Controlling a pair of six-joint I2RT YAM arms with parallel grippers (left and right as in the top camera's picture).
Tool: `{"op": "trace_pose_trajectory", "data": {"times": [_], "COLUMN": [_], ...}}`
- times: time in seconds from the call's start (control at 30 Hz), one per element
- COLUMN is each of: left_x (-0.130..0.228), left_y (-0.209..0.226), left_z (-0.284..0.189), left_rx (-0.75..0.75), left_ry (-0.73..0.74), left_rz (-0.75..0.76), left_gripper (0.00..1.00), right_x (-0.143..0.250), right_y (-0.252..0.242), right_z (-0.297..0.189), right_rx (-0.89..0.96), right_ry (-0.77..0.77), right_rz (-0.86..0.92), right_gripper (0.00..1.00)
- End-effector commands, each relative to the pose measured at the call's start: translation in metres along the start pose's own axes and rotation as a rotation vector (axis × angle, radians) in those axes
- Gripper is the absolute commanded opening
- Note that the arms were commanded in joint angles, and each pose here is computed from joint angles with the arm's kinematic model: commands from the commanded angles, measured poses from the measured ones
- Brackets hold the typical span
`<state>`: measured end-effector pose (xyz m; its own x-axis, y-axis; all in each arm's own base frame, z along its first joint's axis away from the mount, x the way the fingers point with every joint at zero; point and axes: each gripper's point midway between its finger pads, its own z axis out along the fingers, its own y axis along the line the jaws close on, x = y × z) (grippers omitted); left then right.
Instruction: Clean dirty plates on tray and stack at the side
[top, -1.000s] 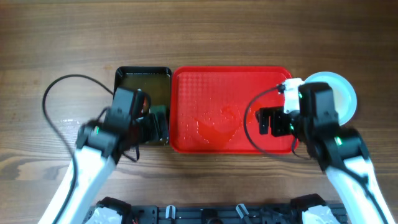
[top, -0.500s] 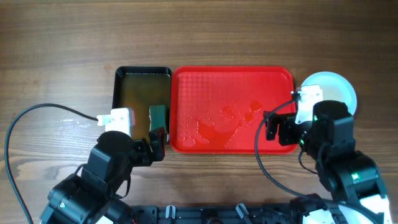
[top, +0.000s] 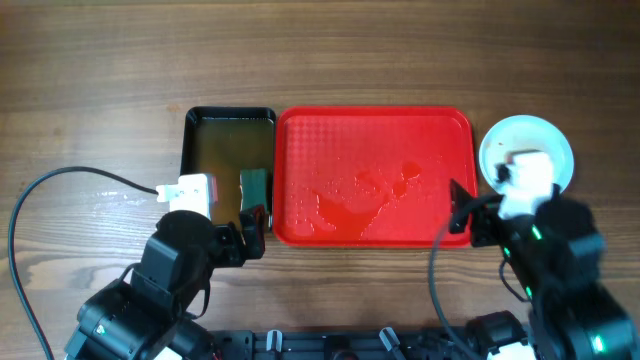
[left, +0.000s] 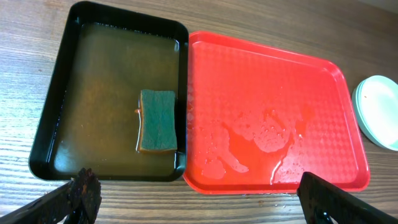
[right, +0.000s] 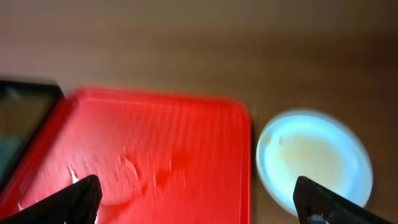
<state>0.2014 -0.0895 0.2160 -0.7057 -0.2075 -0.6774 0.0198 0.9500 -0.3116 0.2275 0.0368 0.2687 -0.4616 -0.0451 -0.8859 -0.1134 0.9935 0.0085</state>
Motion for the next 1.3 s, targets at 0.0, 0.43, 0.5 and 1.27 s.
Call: {"op": "trace_pose_trajectory", "data": {"times": [0.0, 0.43, 0.5, 1.27], "left_x": [0.001, 0.001, 0.001, 0.001], "left_y": [0.003, 0.003, 0.003, 0.003], "left_z": [0.001, 0.001, 0.001, 0.001], "left_rx": [-0.015, -0.014, -0.015, -0.015], "left_ry": [-0.006, -0.007, -0.006, -0.006], "left_rz": [-0.009, -0.009, -0.009, -0.009], "left_gripper": [1.00, 1.00, 1.00, 1.00], "right_x": [-0.013, 0.032, 0.047, 0.077], "right_y": [-0.003, 0.016, 0.018, 0.031], "right_z": [-0.021, 0.027, 0.038, 0.055], "right_rx": [-0.002, -0.098, -0.093, -0.176], "right_ry": [-0.224, -0.701, -0.627, -0.483], "right_rz": [-0.021, -0.047, -0.085, -0.092], "right_gripper": [0.99, 1.00, 1.00, 1.00]}}
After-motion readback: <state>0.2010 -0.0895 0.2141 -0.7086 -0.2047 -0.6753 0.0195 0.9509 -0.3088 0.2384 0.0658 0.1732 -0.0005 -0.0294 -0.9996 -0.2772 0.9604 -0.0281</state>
